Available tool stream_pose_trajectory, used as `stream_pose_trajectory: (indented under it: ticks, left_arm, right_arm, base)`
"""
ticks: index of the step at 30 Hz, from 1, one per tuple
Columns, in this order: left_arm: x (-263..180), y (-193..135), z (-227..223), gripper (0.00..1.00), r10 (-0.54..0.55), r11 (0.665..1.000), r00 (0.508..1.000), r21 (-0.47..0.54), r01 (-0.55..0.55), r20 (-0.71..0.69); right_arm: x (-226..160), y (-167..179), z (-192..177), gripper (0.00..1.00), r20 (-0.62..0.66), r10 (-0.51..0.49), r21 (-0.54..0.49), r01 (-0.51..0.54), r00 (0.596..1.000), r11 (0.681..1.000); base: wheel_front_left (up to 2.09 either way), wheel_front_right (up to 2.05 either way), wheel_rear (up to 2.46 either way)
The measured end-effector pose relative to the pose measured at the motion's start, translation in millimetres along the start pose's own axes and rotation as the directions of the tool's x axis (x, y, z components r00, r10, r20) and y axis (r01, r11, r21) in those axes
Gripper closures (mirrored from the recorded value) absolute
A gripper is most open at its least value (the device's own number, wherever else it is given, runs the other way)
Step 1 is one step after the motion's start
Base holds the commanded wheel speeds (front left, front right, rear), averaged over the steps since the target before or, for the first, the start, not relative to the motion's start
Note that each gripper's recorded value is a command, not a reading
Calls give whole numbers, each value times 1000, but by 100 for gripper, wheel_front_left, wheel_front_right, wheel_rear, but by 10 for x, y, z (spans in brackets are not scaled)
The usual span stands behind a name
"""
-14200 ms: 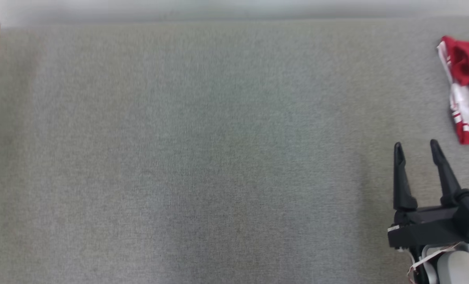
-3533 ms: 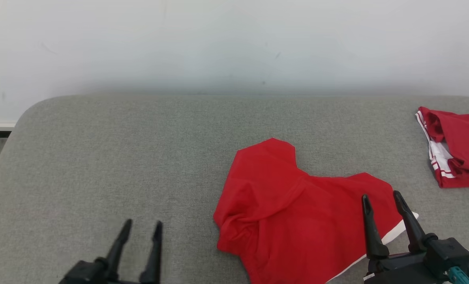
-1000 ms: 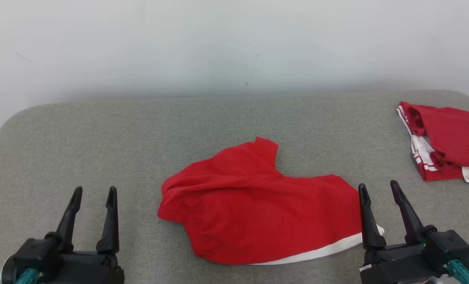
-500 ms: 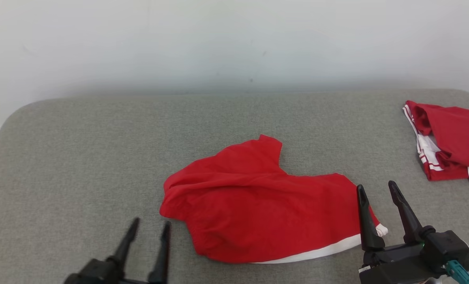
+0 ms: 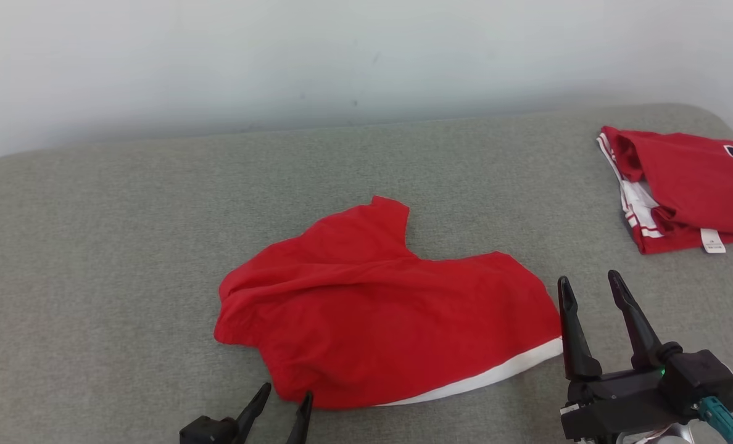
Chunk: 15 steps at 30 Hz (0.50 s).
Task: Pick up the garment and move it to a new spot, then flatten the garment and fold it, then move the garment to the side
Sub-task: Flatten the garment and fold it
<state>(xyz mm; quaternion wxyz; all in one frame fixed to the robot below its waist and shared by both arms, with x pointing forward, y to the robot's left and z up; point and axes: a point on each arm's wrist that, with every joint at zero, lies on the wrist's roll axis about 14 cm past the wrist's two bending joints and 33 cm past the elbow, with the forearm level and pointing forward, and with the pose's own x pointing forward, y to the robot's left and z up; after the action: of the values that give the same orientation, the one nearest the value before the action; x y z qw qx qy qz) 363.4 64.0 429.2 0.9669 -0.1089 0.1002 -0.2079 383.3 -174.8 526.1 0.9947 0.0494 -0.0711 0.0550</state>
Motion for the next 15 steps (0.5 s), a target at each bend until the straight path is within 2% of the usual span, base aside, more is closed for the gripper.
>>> stream_pose_trajectory:
  ticks: [6,7,8,9,15]
  left_arm:
    - [128,-4,-105,0,-14,1000,999,-22,13,-41]
    - [197,-50,-33,57,-29,999,999,-32,28,-20]
    - [223,-68,8,86,-35,999,999,-35,35,-8]
    - [242,-90,50,100,-43,998,999,-36,43,5]
    - [221,-99,331,100,-51,998,994,-27,54,91]
  right_arm:
    - [-28,-96,-18,0,-8,-29,-7,29,1000,1000]
    - [-30,-122,-21,0,-9,-36,-9,36,999,999]
    - [-28,-134,-21,0,-9,-39,-10,39,999,999]
    - [-26,-152,-22,0,-9,-44,-11,44,999,999]
    - [25,-41,-85,0,-22,-12,4,13,1000,1000]
  base:
    - [0,0,0]
    - [0,0,0]
    - [0,0,0]
    - [0,0,0]
    - [0,0,0]
